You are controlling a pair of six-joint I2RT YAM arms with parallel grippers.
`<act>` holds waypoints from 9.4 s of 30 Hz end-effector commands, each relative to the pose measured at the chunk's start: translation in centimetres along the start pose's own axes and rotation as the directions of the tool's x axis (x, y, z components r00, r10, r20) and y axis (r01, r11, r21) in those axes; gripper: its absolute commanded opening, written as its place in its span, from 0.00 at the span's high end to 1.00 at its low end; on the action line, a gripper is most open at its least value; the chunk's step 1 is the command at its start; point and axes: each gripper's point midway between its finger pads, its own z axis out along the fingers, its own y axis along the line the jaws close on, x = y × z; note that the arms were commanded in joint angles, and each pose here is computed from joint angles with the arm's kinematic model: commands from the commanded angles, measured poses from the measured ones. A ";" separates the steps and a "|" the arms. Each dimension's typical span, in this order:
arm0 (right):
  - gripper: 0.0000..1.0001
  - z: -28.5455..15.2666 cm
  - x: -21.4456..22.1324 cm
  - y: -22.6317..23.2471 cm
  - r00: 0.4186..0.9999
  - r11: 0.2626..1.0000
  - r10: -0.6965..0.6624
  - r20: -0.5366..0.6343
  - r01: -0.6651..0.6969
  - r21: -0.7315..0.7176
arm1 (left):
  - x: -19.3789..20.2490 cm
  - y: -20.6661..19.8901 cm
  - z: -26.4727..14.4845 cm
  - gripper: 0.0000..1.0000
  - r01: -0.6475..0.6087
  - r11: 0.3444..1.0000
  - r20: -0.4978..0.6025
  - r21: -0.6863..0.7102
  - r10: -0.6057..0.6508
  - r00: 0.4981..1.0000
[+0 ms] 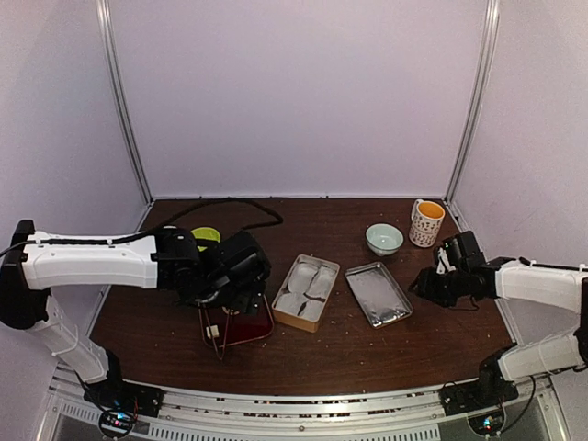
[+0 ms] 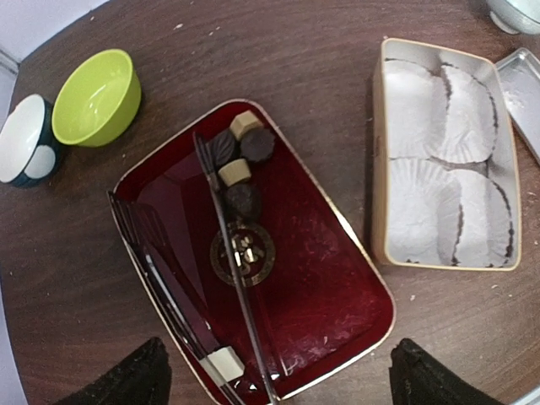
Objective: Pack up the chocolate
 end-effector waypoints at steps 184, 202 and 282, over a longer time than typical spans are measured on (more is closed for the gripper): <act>0.00 -8.8 -17.1 -4.6 0.427 0.908 -0.418 0.802 0.174 0.381 | 5.3 5.1 0.8 0.58 0.073 0.997 -0.170 0.008 -0.070 0.983; 0.00 -8.8 -17.1 -4.6 0.427 0.908 -0.418 0.802 0.176 0.380 | 4.6 5.9 0.1 0.72 0.085 0.995 -0.163 -0.041 -0.091 0.982; 0.00 -8.8 -17.1 -4.6 0.426 0.908 -0.419 0.802 0.175 0.381 | -5.3 -4.9 1.1 0.65 -0.045 0.973 -0.024 0.228 0.052 0.998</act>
